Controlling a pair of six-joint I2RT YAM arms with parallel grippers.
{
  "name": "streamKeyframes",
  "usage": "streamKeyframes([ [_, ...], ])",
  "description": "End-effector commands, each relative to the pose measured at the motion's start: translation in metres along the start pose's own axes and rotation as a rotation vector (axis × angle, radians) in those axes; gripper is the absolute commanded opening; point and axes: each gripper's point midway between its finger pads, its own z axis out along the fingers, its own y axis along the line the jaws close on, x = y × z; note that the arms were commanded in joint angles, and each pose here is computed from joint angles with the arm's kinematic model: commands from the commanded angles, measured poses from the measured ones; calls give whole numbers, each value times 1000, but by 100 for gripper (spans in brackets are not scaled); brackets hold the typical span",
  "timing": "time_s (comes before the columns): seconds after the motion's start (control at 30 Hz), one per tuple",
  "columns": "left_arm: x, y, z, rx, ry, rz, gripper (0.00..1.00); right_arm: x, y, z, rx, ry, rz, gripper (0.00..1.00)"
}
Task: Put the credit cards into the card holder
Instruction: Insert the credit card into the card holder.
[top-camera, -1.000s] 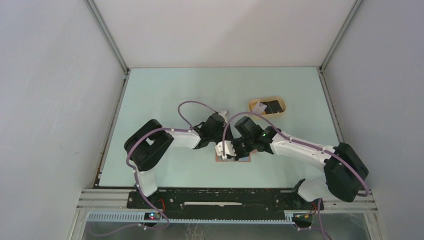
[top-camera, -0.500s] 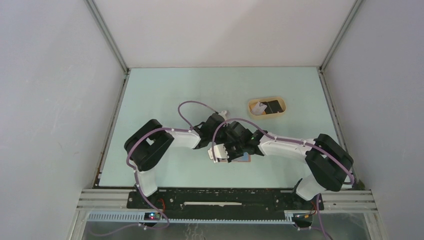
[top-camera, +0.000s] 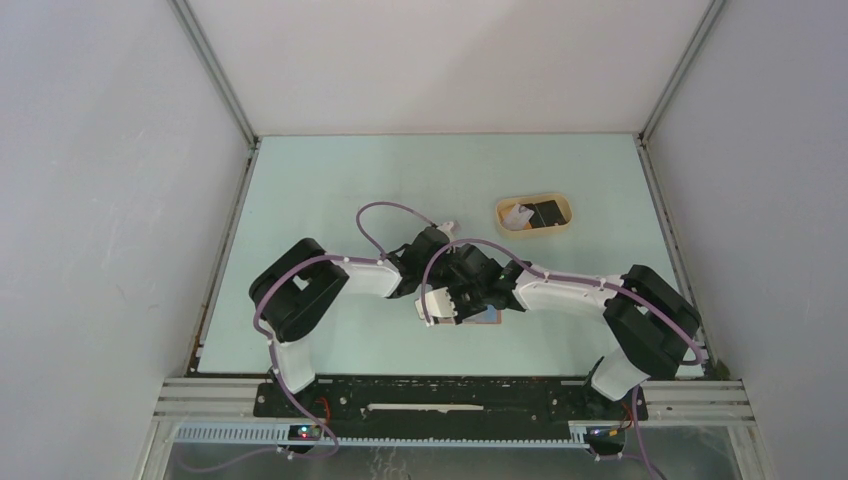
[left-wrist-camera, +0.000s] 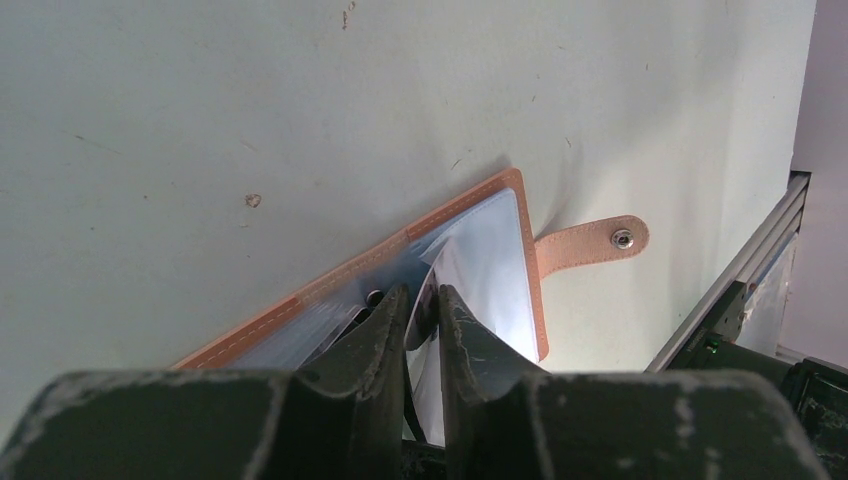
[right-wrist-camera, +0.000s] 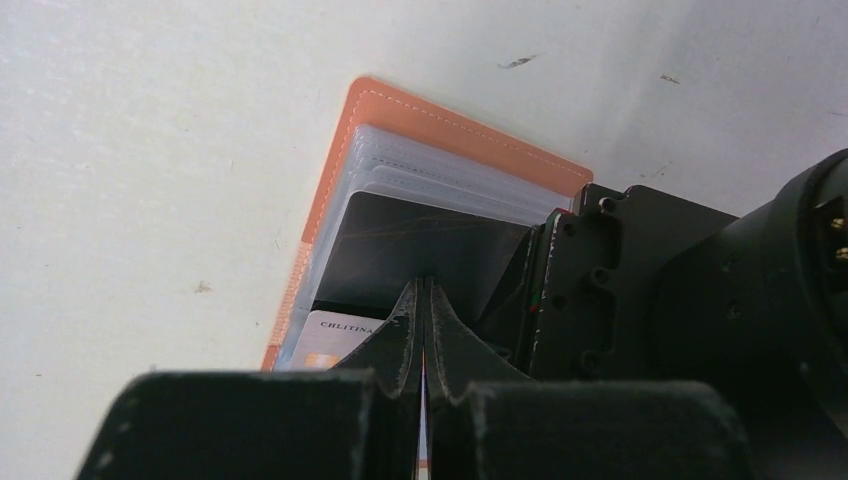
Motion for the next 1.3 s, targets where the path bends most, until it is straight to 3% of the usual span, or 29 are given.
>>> streamKeyframes([
  [0.0,25,27,4,-100,87,41,24,2,-6,-2,14,33,-28,0],
  [1.27,23,30,2,-120,68,41,38,35,-4,-18,25,90,32,0],
])
